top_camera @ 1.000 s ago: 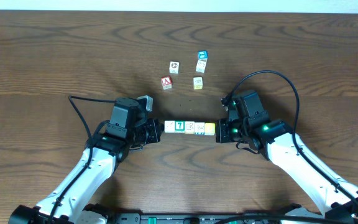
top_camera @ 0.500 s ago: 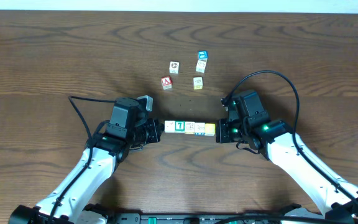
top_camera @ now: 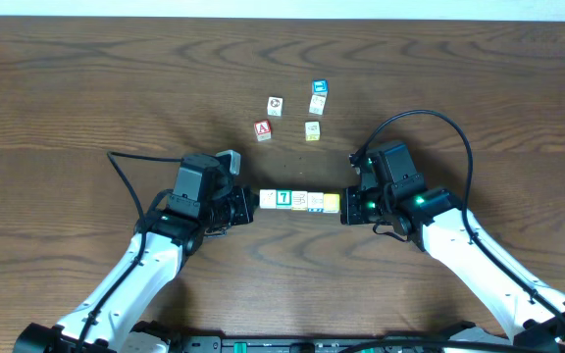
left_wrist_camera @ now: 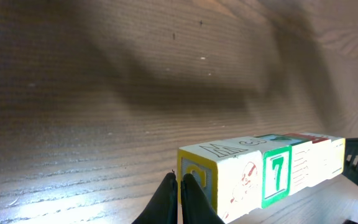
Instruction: Lift 5 blocks
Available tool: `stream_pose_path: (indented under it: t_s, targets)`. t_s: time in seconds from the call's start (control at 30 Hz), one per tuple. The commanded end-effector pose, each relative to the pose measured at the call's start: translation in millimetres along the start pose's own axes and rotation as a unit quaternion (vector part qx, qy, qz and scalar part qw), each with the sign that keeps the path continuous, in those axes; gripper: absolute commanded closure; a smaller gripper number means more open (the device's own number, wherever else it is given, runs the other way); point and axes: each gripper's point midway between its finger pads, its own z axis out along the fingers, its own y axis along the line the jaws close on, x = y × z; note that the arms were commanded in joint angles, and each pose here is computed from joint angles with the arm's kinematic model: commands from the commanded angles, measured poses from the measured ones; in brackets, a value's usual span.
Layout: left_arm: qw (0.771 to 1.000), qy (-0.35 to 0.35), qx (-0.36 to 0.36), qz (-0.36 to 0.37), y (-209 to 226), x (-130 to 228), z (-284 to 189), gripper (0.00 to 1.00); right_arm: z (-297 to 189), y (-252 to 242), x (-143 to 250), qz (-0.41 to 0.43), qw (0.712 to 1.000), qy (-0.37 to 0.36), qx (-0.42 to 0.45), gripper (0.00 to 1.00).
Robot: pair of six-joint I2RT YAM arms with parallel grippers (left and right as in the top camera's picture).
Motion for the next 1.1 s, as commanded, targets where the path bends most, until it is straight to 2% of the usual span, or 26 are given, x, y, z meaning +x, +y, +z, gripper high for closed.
stream_pose_path:
  t_s: [0.0, 1.07]
  targets:
    - [0.987, 0.04, 0.146, 0.046, -77, 2, -16, 0.93, -17, 86, 10, -0.058, 0.983, 0.041, -0.171, 0.99]
    - [0.988, 0.051, 0.141, 0.043, -74, 7, -16, 0.93, -33, 87, -1, -0.067, 0.984, 0.013, -0.166, 0.99]
